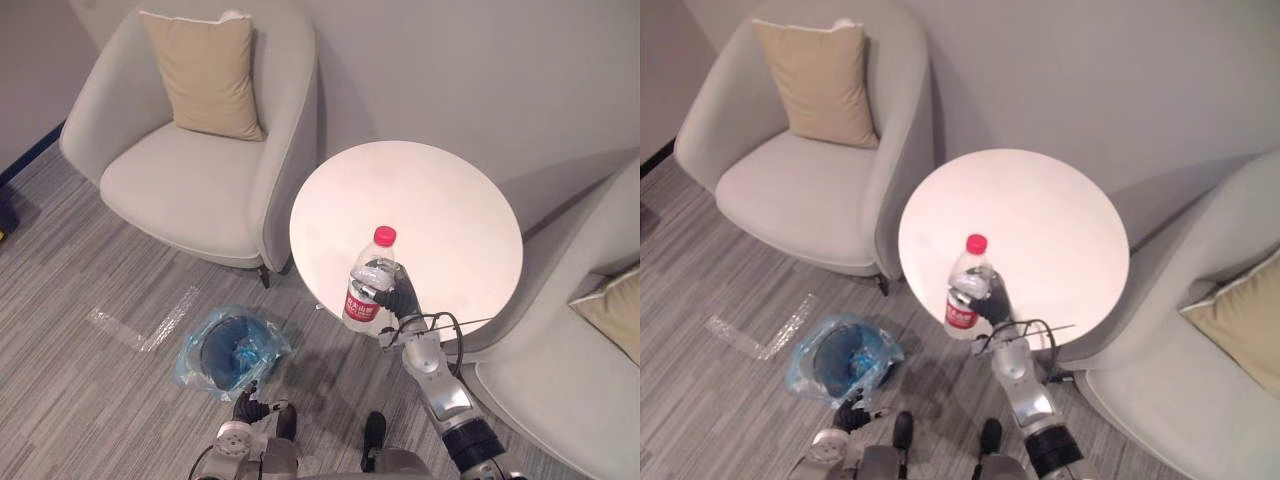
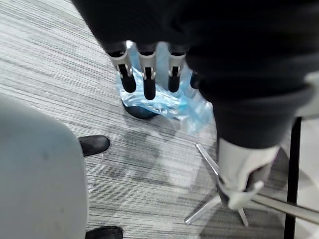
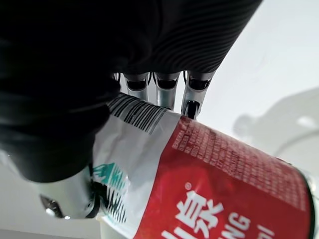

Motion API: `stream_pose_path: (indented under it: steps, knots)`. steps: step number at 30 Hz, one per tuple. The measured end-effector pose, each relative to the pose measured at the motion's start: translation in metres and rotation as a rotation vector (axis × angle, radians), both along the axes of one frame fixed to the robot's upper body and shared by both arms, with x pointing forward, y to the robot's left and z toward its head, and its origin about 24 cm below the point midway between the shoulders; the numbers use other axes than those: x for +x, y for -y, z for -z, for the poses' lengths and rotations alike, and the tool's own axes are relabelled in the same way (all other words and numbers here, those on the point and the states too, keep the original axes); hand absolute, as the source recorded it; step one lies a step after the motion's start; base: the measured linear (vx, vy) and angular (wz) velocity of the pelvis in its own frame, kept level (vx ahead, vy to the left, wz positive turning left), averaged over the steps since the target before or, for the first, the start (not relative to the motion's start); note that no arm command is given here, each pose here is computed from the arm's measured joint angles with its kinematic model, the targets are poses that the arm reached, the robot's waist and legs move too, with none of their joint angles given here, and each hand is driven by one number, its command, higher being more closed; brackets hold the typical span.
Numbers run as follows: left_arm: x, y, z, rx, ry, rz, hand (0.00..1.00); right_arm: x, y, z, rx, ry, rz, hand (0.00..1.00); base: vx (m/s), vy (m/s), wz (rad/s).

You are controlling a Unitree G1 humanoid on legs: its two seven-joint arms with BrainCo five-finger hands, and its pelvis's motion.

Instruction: Gather rubbish on tea table into small bin, then transfer packed bag to large trash can.

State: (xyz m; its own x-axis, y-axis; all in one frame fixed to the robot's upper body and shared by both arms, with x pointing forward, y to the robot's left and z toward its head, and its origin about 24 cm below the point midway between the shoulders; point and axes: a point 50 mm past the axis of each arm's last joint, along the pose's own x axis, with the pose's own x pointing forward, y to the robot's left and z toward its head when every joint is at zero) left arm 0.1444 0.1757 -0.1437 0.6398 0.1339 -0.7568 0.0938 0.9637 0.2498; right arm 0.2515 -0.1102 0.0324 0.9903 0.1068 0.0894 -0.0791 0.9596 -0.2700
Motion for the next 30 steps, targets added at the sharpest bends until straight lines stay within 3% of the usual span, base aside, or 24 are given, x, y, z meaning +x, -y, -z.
stream_pose_path:
  steps: [7, 20, 30]
  knots:
    - [-0.009, 0.000, 0.005, 0.013, -0.049, 0.025, 0.00, -0.029, -0.006, 0.013, 0.018, -0.059, -0.068, 1.00, -0.03, 0.017, -0.32]
    - [0.003, 0.018, 0.002, -0.015, -0.023, 0.077, 0.00, -0.017, -0.012, 0.000, -0.022, 0.006, -0.107, 1.00, -0.08, -0.028, 0.38]
    - [0.012, 0.029, -0.003, -0.056, 0.023, 0.066, 0.00, -0.012, 0.010, 0.014, -0.007, -0.054, 0.026, 1.00, -0.16, -0.041, 0.54]
